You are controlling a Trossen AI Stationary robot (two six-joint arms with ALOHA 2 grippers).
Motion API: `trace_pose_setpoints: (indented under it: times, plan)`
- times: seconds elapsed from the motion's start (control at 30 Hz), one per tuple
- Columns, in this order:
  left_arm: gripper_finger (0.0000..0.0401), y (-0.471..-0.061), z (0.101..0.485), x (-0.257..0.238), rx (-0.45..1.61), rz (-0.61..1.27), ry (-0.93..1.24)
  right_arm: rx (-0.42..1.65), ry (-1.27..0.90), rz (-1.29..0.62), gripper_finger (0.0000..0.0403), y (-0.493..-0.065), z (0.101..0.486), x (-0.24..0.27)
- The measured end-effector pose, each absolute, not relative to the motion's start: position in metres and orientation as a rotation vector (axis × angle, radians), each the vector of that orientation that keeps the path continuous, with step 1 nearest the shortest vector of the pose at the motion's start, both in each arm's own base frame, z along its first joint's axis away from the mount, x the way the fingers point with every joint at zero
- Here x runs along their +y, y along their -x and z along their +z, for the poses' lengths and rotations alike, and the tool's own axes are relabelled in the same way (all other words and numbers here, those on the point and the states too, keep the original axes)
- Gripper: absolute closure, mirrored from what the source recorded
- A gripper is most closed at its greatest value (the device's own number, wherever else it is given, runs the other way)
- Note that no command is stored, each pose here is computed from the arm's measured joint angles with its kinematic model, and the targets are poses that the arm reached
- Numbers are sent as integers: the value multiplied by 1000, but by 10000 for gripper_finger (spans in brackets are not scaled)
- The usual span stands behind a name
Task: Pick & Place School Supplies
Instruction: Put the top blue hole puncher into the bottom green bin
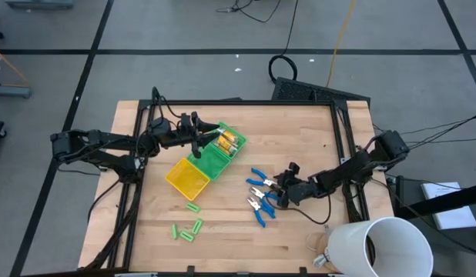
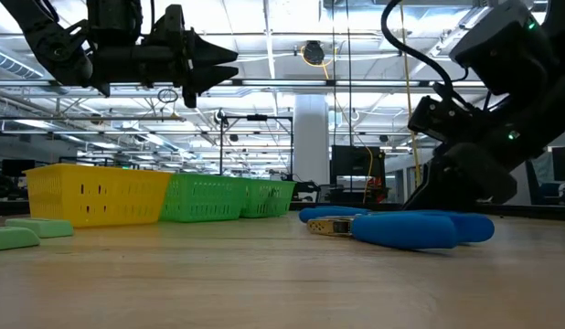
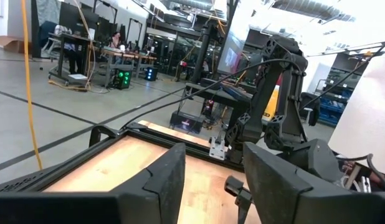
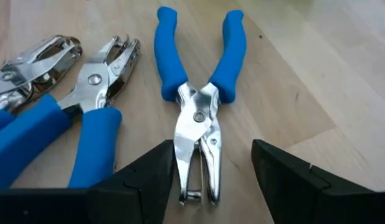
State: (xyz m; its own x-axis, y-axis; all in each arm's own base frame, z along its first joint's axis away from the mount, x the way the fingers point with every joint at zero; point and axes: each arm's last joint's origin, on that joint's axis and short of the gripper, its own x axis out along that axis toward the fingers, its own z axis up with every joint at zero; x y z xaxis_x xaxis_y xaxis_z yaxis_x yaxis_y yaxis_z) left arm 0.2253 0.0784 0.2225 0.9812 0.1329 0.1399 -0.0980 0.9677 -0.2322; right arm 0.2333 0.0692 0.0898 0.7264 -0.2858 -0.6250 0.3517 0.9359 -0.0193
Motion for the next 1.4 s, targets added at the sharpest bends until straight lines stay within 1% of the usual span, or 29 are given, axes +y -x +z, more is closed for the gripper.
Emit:
trace_pose_setpoints:
  times: [0.13,0.23,0.33,0.57,0.7,0.87,1.03,1.23,1.4]
  plan:
    - [244,-225,223,78,-155,116,230,690,-102,-353,193,-234,83,70]
    - [242,-225,223,78,-159,112,285,696,-98,-350,199,-234,82,70]
    - [235,-225,223,78,-163,108,342,701,-82,-337,218,-234,83,70]
    - [213,-226,222,77,-160,104,346,708,-71,-324,279,-234,82,70]
    - [203,-227,222,74,-157,92,326,698,-47,-309,299,-235,83,71]
    - [194,-228,222,71,-161,116,308,679,15,-281,296,-237,85,71]
    - [202,-229,222,68,-164,134,302,630,147,-294,290,-238,93,69]
    - [222,-231,222,63,-164,129,308,506,231,-369,305,-239,123,65]
    - [236,-232,222,56,-158,100,298,408,279,-418,295,-236,150,62]
